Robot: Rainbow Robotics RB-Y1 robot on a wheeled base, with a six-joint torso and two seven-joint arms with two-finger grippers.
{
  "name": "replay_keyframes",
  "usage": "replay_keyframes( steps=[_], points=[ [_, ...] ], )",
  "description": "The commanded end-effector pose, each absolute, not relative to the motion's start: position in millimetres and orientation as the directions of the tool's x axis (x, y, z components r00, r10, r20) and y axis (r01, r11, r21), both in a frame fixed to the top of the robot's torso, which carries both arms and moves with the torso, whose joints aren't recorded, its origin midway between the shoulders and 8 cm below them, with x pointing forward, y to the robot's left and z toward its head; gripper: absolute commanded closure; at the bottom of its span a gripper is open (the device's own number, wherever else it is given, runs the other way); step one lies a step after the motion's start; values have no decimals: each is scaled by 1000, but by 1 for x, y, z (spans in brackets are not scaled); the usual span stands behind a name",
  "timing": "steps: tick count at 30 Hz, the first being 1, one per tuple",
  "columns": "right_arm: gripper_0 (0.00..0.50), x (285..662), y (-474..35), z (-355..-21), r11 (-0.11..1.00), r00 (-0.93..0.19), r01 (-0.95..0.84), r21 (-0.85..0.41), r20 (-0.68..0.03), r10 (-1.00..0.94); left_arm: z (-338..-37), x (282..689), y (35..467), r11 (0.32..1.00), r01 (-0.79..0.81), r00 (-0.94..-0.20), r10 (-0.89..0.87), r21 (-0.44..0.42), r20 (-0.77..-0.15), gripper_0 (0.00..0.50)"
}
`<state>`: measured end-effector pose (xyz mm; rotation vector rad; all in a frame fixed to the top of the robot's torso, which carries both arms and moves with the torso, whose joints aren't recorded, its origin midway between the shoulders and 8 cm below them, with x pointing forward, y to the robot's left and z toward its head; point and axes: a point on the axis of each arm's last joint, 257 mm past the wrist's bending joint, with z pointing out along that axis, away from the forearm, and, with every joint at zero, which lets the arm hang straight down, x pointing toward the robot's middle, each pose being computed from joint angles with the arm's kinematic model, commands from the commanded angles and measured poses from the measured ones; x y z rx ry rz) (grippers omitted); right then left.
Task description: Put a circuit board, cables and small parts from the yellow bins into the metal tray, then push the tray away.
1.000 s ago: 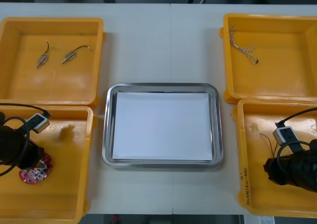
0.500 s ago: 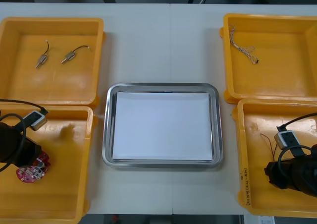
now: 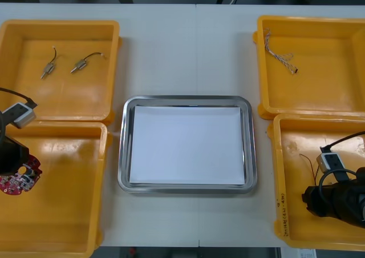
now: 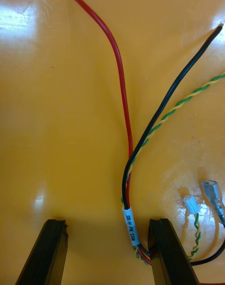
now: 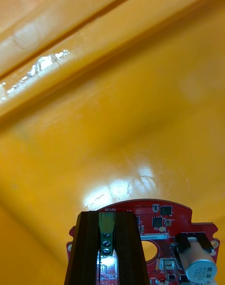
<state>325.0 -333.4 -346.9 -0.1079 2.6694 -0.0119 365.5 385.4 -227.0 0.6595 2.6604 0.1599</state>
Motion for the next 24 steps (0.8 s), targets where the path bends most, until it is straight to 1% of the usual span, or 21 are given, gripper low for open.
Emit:
replay_keyframes(
  steps=[1,10,16,17,18,19,20,21,22,24],
  points=[
    [0,333,-324,-343,998,-882,-61,-1,-469,-54,-198,369,374,849,471,-758,528,239,-382,500],
    [0,337,-325,-346,999,-884,-52,14,-466,-39,-175,361,368,867,432,-766,498,248,-406,500],
    [0,337,-325,-347,999,-886,-50,18,-463,-36,-165,362,355,887,401,-774,462,229,-434,500],
    [86,336,-325,-348,999,-886,-50,18,-462,-36,-164,361,350,890,398,-777,456,224,-434,500],
    [155,337,-324,-347,998,-886,-53,18,-463,-39,-161,361,346,894,389,-782,447,221,-434,500],
    [204,337,-324,-347,998,-886,-53,18,-463,-39,-160,361,343,895,388,-781,446,220,-436,500],
    [328,337,-325,-347,998,-885,-53,17,-464,-39,-159,360,338,898,382,-785,440,219,-435,500],
    [468,337,-325,-347,998,-885,-53,17,-464,-39,-157,360,333,901,377,-787,435,216,-437,500],
    [500,337,-325,-347,998,-885,-53,17,-464,-39,-156,361,330,902,375,-787,432,215,-440,500],
    [500,337,-324,-347,998,-885,-55,16,-463,-42,-152,364,318,907,367,-785,421,206,-455,500]
  ],
)
